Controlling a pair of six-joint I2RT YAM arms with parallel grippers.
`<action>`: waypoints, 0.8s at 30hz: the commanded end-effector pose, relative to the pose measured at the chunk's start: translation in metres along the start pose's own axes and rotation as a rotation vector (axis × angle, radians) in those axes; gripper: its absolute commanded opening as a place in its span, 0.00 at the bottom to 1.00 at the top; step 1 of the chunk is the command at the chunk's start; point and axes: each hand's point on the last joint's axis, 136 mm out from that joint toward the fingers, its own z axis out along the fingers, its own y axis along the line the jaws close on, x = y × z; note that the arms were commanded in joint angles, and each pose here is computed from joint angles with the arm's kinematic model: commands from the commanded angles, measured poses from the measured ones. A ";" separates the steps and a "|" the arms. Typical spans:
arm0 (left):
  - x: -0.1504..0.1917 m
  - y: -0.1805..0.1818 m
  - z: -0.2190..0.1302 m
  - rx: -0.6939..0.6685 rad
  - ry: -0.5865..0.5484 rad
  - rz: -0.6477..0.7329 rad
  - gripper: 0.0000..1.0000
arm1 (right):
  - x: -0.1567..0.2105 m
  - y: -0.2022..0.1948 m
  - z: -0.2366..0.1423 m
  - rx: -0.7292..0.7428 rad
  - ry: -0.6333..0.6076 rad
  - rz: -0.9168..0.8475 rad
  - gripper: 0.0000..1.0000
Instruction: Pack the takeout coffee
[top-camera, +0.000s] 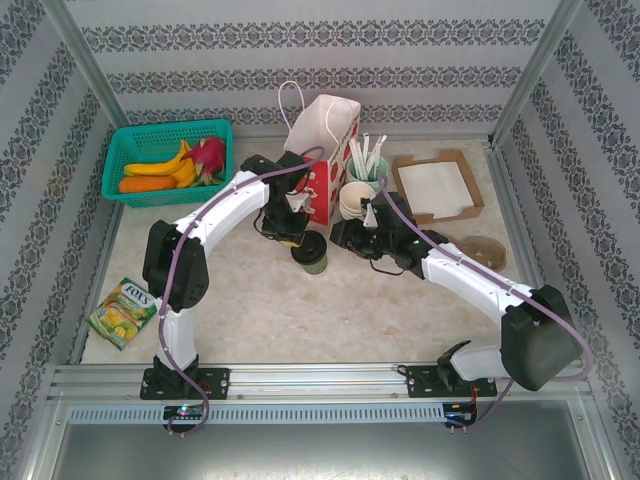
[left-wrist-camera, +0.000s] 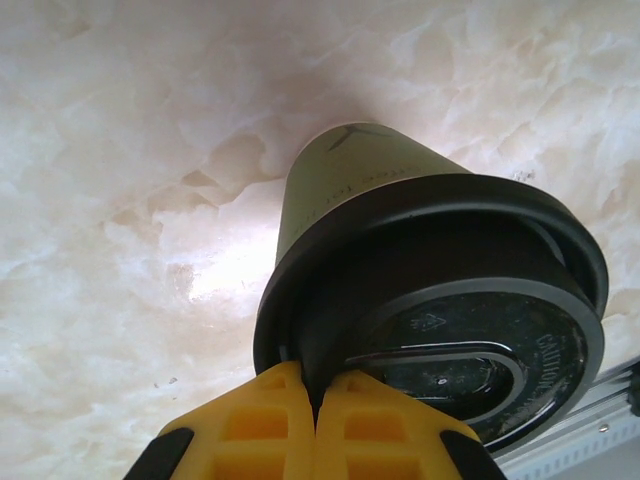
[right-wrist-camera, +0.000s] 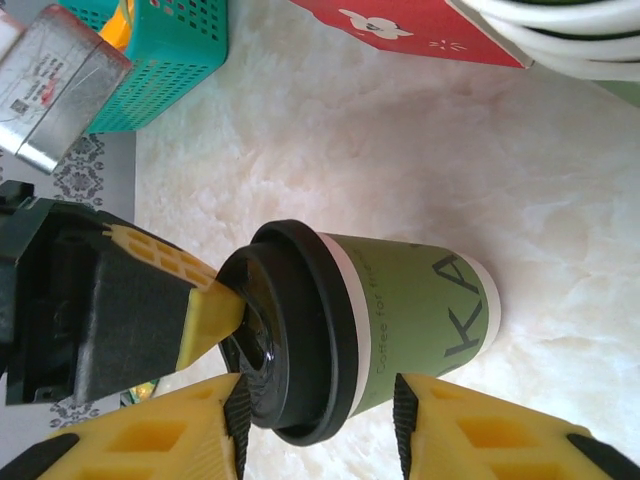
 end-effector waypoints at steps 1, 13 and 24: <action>0.014 0.010 0.009 -0.104 0.079 0.068 0.00 | -0.002 -0.006 0.003 0.012 0.005 0.012 0.40; 0.009 0.001 0.012 -0.122 0.091 0.146 0.00 | 0.004 -0.012 0.018 0.021 0.084 0.046 0.34; 0.004 -0.006 0.017 -0.089 0.082 0.150 0.00 | 0.015 -0.026 0.039 0.057 0.151 0.076 0.34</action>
